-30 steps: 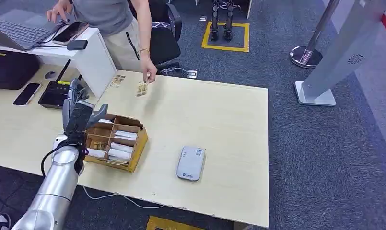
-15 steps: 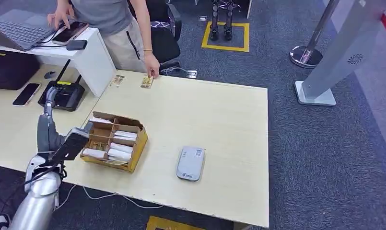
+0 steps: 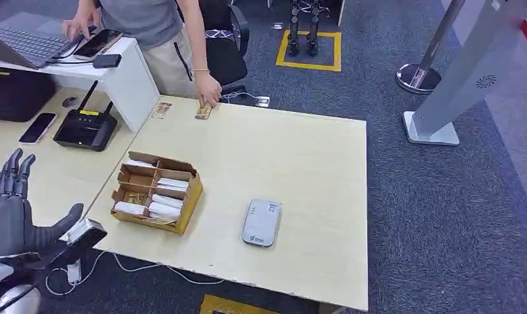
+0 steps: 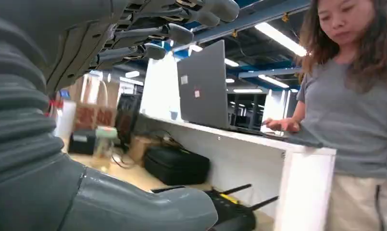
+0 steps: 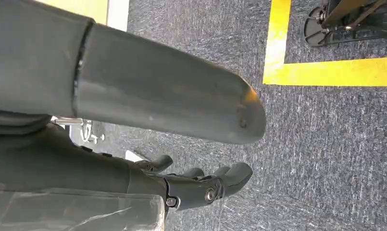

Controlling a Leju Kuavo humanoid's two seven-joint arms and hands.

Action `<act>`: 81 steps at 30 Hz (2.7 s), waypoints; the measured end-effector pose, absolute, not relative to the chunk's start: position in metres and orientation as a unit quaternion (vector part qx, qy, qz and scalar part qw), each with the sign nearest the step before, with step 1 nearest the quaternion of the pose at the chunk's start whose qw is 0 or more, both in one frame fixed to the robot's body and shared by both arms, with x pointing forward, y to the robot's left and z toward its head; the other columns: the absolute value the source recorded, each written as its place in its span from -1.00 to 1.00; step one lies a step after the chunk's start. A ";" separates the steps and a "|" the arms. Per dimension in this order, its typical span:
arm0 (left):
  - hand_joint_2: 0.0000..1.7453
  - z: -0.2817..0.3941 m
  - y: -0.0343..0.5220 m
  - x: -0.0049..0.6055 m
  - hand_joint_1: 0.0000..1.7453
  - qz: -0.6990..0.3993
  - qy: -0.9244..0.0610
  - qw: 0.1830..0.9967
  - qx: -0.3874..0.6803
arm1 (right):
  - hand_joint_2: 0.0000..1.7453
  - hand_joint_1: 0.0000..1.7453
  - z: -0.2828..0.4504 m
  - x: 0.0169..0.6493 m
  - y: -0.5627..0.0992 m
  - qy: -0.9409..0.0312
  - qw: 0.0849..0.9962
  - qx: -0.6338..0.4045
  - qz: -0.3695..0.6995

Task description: Pass the card to the sensor for recognition and then transmit it.

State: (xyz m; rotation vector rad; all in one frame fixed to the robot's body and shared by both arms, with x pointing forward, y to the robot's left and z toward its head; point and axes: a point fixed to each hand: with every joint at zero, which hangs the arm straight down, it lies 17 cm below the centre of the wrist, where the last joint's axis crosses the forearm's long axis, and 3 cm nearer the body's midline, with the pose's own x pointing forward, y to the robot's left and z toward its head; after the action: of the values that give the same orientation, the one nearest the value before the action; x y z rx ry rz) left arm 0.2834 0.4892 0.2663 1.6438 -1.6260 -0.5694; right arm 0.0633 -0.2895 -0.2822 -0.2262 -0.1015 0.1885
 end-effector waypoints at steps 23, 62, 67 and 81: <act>1.00 0.153 0.462 0.366 -1.00 -0.406 -0.519 0.499 0.563 | -1.00 -1.00 -0.282 0.067 -0.290 -0.054 0.988 -0.113 0.085; 1.00 0.143 0.398 0.377 -1.00 -0.492 -0.499 0.401 0.590 | -1.00 -1.00 -0.282 0.068 -0.291 -0.057 0.989 -0.113 0.076; 1.00 0.137 0.380 0.375 -1.00 -0.500 -0.509 0.399 0.576 | -1.00 -1.00 -0.282 0.068 -0.291 -0.058 0.989 -0.113 0.075; 1.00 0.135 0.367 0.374 -1.00 -0.502 -0.516 0.398 0.569 | -1.00 -1.00 -0.282 0.069 -0.292 -0.061 0.988 -0.115 0.078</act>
State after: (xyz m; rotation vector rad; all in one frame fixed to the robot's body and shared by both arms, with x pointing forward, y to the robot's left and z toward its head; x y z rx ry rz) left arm 0.3744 0.3675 0.1348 1.4397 -1.3059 -1.2705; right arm 0.0687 -0.2924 -0.2816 -0.2311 -0.1227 0.1566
